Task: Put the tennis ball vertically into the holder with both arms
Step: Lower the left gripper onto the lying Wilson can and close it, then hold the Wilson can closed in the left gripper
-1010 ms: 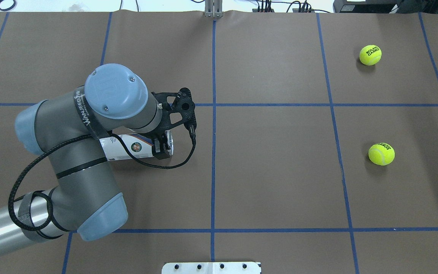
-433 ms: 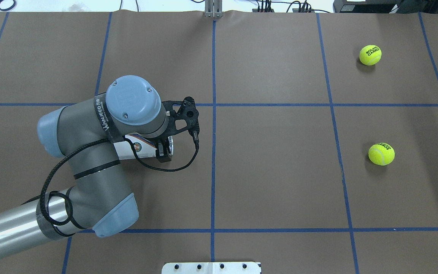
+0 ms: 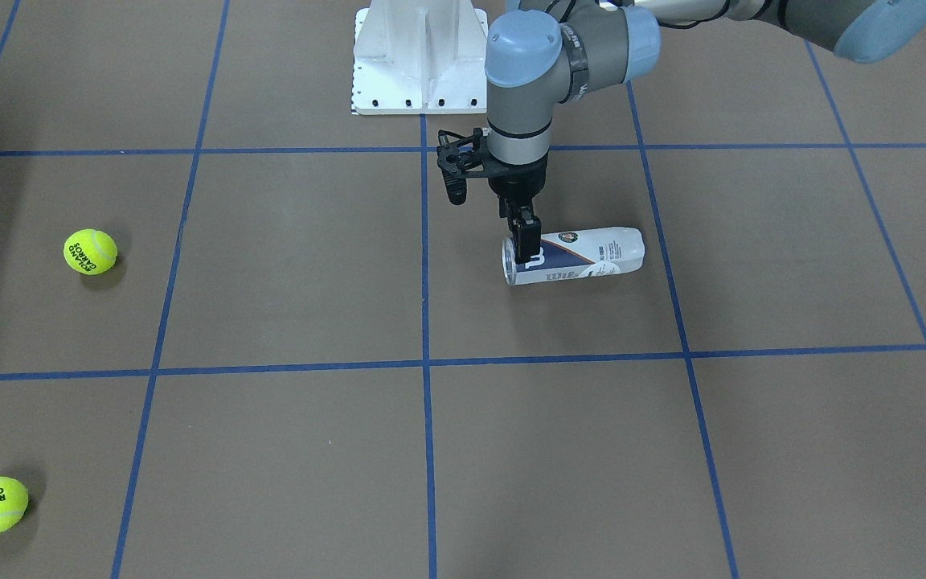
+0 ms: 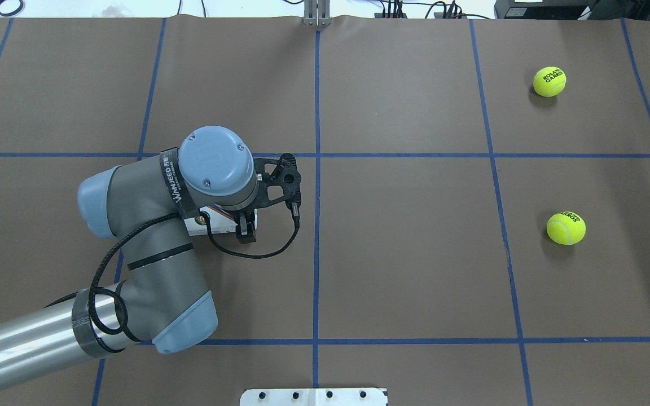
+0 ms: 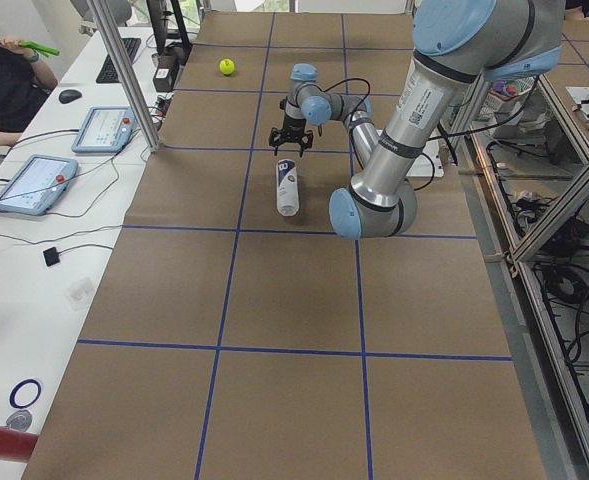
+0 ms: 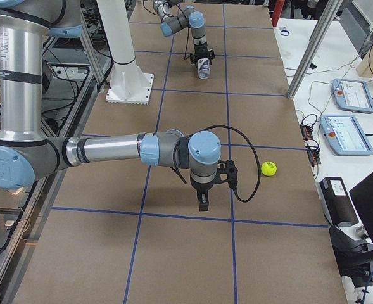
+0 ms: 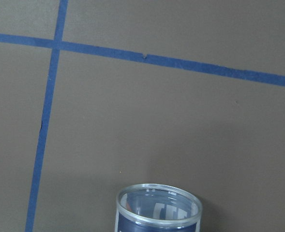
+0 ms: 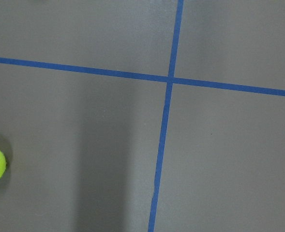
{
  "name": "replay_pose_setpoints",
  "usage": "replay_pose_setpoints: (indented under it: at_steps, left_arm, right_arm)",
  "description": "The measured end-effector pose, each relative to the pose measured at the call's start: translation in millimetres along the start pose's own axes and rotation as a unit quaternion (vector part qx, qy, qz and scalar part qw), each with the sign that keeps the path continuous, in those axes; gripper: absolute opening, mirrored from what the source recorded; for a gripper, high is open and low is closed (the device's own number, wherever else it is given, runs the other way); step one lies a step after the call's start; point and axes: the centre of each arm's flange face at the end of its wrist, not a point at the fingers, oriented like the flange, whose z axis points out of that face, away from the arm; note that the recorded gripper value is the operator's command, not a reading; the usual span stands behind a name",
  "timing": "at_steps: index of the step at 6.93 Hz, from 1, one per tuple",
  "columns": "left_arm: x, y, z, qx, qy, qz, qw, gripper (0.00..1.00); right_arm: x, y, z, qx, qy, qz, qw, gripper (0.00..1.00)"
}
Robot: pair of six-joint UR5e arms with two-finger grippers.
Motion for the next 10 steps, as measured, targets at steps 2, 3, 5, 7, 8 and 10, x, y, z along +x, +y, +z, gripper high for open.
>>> replay_pose_setpoints:
  at_steps: [2,3,5,7,8,10]
  left_arm:
    - [3.9,-5.4,16.8,0.005,-0.007,0.013,0.9999,0.99]
    - [3.3,-6.1,21.5,0.008,-0.008,0.015,0.9998,0.99]
    - [3.7,-6.1,25.3,0.007,-0.008,0.016,0.9998,0.99]
    - [4.7,-5.2,30.5,0.003,-0.006,0.016,0.9999,0.99]
    - [6.1,-5.5,31.9,0.002,-0.005,0.016,0.9999,0.99]
    - [9.6,-6.4,33.8,0.001,-0.003,0.015,0.9999,0.99]
  right_arm:
    - [0.1,-0.1,0.1,0.000,0.000,0.000,1.0000,1.00]
    - [0.1,-0.4,0.0,0.000,0.000,-0.001,1.0000,1.00]
    - [0.5,-0.6,0.3,0.000,0.000,0.000,1.0000,1.00]
    - [1.6,0.0,1.5,-0.001,0.000,0.001,1.0000,1.00]
    - [1.9,0.3,1.8,-0.002,0.000,0.001,1.0000,1.00]
    - [2.5,0.5,2.4,-0.002,0.000,0.002,1.0000,1.00]
